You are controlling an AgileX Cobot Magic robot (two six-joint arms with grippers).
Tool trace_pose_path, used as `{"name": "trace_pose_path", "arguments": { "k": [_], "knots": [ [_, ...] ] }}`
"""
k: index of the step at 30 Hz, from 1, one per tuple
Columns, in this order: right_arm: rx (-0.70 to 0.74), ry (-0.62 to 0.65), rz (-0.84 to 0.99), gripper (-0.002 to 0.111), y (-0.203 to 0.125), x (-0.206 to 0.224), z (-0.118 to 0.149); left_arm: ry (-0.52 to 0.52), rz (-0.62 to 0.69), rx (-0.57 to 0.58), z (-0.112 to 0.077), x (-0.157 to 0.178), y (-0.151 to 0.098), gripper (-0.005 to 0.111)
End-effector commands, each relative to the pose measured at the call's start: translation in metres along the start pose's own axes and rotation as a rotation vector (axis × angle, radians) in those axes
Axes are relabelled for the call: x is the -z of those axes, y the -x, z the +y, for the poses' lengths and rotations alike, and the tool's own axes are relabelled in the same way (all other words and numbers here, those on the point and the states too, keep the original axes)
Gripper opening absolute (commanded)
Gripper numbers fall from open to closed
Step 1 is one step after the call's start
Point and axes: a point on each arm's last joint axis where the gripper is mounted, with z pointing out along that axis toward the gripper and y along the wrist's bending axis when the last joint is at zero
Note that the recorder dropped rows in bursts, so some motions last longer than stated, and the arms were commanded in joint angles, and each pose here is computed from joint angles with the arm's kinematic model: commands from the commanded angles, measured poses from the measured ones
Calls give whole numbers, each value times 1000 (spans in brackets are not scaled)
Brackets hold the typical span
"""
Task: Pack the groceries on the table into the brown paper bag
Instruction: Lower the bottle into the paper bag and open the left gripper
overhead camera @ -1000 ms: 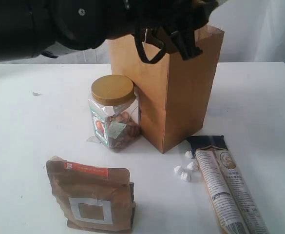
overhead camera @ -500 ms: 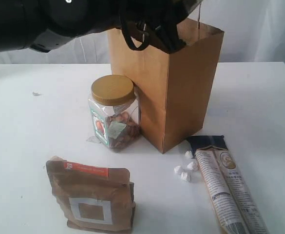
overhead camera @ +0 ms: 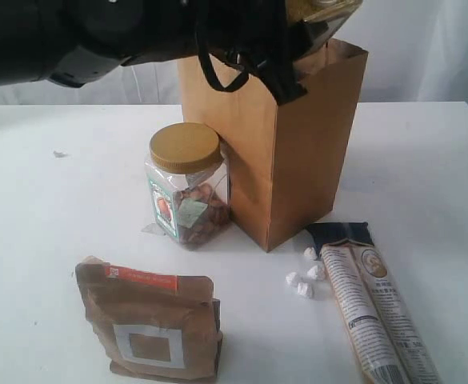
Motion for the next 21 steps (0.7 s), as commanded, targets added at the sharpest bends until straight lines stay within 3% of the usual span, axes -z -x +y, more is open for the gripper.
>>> {"name": "trace_pose_path", "arguments": {
  "k": [1,13,21],
  "knots": [
    [-1,-5,-6,0,0,0,0,141,-46,5,22,10,13,0],
    [-1,-5,-6,0,0,0,0,91,-34,60,18,9,11,0],
    [-1,-5,-6,0,0,0,0,138,42,95,38,5,-19,0]
  ]
}}
